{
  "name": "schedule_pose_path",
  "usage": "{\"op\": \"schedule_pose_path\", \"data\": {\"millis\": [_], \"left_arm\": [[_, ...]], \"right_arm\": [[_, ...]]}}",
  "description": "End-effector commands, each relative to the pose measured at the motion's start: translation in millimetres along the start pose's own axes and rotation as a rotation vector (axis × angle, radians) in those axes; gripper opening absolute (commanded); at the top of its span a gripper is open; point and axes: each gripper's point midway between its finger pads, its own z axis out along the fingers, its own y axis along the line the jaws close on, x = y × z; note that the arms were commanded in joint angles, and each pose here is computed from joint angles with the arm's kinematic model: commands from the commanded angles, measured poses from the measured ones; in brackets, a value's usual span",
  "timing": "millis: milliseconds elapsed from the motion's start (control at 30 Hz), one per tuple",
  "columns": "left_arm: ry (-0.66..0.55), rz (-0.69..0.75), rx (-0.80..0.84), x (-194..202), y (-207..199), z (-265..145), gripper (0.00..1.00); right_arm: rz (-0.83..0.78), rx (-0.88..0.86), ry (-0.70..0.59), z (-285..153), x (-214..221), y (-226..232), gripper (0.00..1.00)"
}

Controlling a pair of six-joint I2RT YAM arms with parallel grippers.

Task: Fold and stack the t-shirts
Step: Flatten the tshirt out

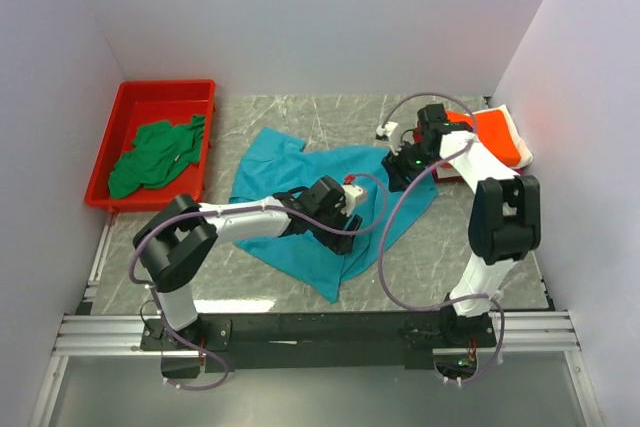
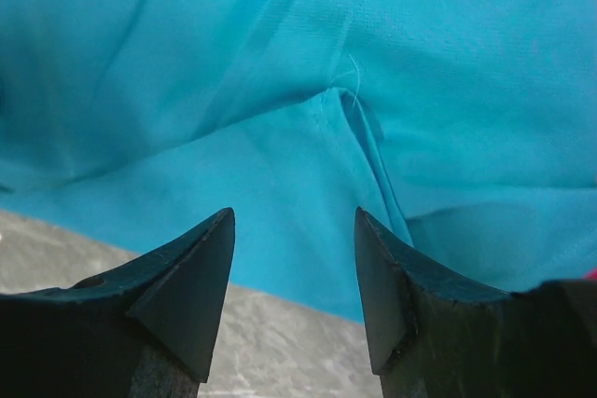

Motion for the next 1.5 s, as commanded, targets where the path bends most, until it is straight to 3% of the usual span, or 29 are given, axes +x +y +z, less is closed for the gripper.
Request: {"op": "schedule_pose_path", "data": {"millis": [0,500,733,967,1167,1267,1467], "left_arm": [[-0.011,0.040,-0.053,-8,-6,3,0.69],[0.058,0.041,-0.162,28,4,7,0.69],[0.053,0.015,-0.138,35,0,6,0.66],[0.092,0.008,-0.119,40,-3,13,0.40],[0.082,0.001,-0.126,39,-4,1,0.01],[0.049,0.003,-0.142,31,-4,-11,0.01],[-0.015,-0.005,-0.134,18,-7,-35,0.01]], "right_arm": [[0.025,0.071,0.050,16,-10,-15,0.61],[0.016,0.099,0.175,61,-16,-41,0.60],[0.005,0.038,0.185,58,-9,-22,0.47],[0.023,-0.002,0.192,61,-7,-16,0.23],[0.016,-0.008,0.175,52,-12,-11,0.03],[-0.002,-0.007,0.145,41,-21,-7,0.00],[-0.021,0.004,0.123,32,-27,-4,0.03]]}}
